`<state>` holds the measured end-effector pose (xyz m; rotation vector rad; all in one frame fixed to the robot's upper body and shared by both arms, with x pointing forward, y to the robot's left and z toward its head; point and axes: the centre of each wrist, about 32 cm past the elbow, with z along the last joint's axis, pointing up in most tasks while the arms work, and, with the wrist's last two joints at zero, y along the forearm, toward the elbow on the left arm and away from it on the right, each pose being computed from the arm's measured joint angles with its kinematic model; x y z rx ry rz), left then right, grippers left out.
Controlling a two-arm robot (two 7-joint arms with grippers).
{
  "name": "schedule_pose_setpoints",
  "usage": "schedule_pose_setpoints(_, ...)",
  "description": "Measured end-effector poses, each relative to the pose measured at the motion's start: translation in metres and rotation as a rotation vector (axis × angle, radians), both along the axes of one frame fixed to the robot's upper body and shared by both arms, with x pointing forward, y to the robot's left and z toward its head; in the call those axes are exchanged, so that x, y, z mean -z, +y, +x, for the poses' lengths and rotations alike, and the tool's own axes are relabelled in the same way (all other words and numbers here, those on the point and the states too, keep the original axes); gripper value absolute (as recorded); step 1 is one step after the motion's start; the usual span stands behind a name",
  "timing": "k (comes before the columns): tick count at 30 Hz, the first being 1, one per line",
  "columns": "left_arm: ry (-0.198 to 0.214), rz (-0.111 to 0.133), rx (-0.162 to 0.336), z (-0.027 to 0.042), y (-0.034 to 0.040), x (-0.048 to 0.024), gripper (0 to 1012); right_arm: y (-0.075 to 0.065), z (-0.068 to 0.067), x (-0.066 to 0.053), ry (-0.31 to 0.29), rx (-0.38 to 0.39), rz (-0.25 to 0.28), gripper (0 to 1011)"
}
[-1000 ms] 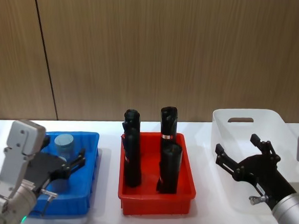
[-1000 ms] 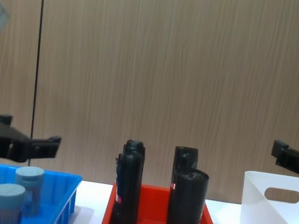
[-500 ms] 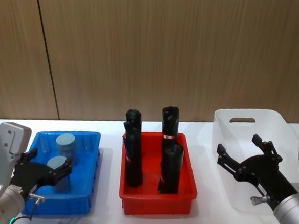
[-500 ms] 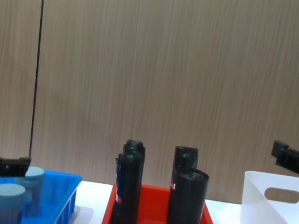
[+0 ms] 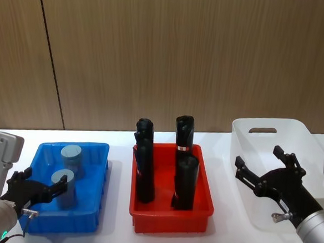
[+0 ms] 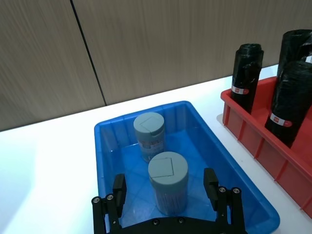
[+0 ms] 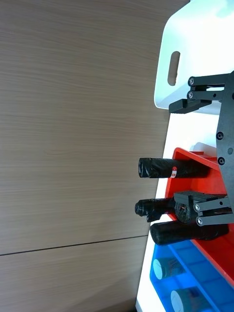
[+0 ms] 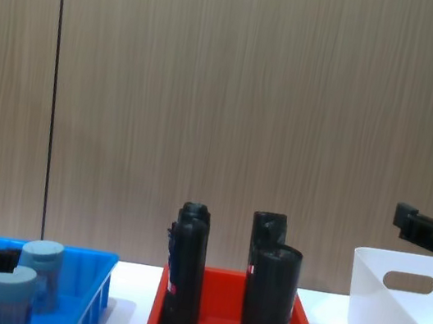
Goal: Pick the cotton swabs from the blue box and place them into the white box.
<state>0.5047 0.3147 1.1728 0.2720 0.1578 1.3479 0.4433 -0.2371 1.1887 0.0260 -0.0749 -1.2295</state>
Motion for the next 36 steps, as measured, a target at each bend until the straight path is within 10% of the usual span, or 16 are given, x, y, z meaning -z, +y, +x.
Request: schedule_pose_setpoints(36,0.125,-0.147,0.050,0.0433,0.0231,0.0158,1004,0.000,0.000,0.000,0.000,0.000,0.000,1002)
